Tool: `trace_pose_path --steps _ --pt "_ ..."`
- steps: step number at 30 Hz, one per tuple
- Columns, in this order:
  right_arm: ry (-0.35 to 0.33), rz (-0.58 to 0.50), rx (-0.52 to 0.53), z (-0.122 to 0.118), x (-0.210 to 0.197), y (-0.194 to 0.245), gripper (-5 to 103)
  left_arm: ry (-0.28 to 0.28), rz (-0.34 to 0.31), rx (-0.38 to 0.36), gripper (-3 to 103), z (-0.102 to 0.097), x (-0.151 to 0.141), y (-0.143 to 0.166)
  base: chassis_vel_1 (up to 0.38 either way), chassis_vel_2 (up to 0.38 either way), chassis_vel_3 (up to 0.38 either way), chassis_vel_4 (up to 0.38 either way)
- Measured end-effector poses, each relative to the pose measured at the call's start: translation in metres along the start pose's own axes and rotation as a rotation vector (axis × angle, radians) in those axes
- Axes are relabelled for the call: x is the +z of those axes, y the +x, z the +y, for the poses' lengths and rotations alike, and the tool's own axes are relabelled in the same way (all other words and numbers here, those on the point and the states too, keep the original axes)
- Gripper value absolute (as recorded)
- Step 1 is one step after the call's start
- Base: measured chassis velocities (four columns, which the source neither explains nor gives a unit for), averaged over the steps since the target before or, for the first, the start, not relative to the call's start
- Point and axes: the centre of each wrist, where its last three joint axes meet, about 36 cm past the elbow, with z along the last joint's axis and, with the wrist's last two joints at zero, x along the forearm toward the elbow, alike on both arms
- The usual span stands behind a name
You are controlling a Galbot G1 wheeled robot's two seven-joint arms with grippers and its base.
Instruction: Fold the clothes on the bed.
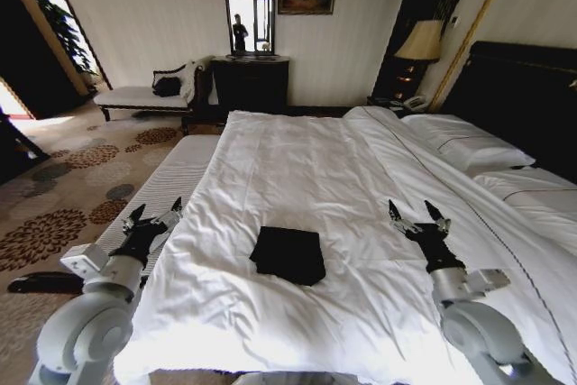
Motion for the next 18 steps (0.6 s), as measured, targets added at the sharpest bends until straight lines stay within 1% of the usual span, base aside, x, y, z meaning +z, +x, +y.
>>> trace_pose_path --steps 2,3,4,5,7,8,10,12,14,18 --pt "0.017 0.0 0.047 0.005 -0.003 0.014 100 -0.018 -0.012 0.059 100 0.0 0.005 0.002 0.0 0.0 0.0 0.0" --pt "0.041 -0.007 0.07 0.005 -0.004 0.021 100 -0.035 -0.026 0.093 100 0.0 0.007 0.003 0.0 0.0 0.0 0.0" --pt "0.041 -0.007 0.07 0.005 -0.004 0.021 100 -0.035 -0.026 0.093 100 0.0 0.007 0.003 0.0 0.0 0.0 0.0" --pt "0.059 -0.015 0.084 0.005 -0.006 0.026 100 -0.072 -0.049 0.132 100 0.001 0.011 0.004 0.0 0.0 0.0 0.0" --pt "0.061 -0.011 0.09 0.006 -0.011 0.031 100 -0.149 -0.079 0.165 100 0.004 0.016 0.007 0.0 0.0 0.0 0.0" --pt "0.059 -0.004 0.094 0.008 -0.014 0.032 100 -0.174 -0.09 0.182 100 0.006 0.019 0.009 0.0 0.0 0.0 0.0" --pt "0.057 0.004 0.095 0.009 -0.017 0.033 100 -0.177 -0.091 0.197 100 0.006 0.021 0.01 0.0 0.0 0.0 0.0" --pt "0.052 0.015 0.089 0.01 -0.021 0.032 100 -0.121 -0.08 0.226 100 0.003 0.02 0.015 0.0 0.0 0.0 0.0" --pt "0.05 0.019 0.087 0.011 -0.021 0.032 100 -0.102 -0.074 0.232 100 0.002 0.019 0.016 0.0 0.0 0.0 0.0" --pt "0.046 0.019 0.085 0.011 -0.021 0.031 100 -0.095 -0.071 0.235 100 0.002 0.019 0.016 0.0 0.0 0.0 0.0"
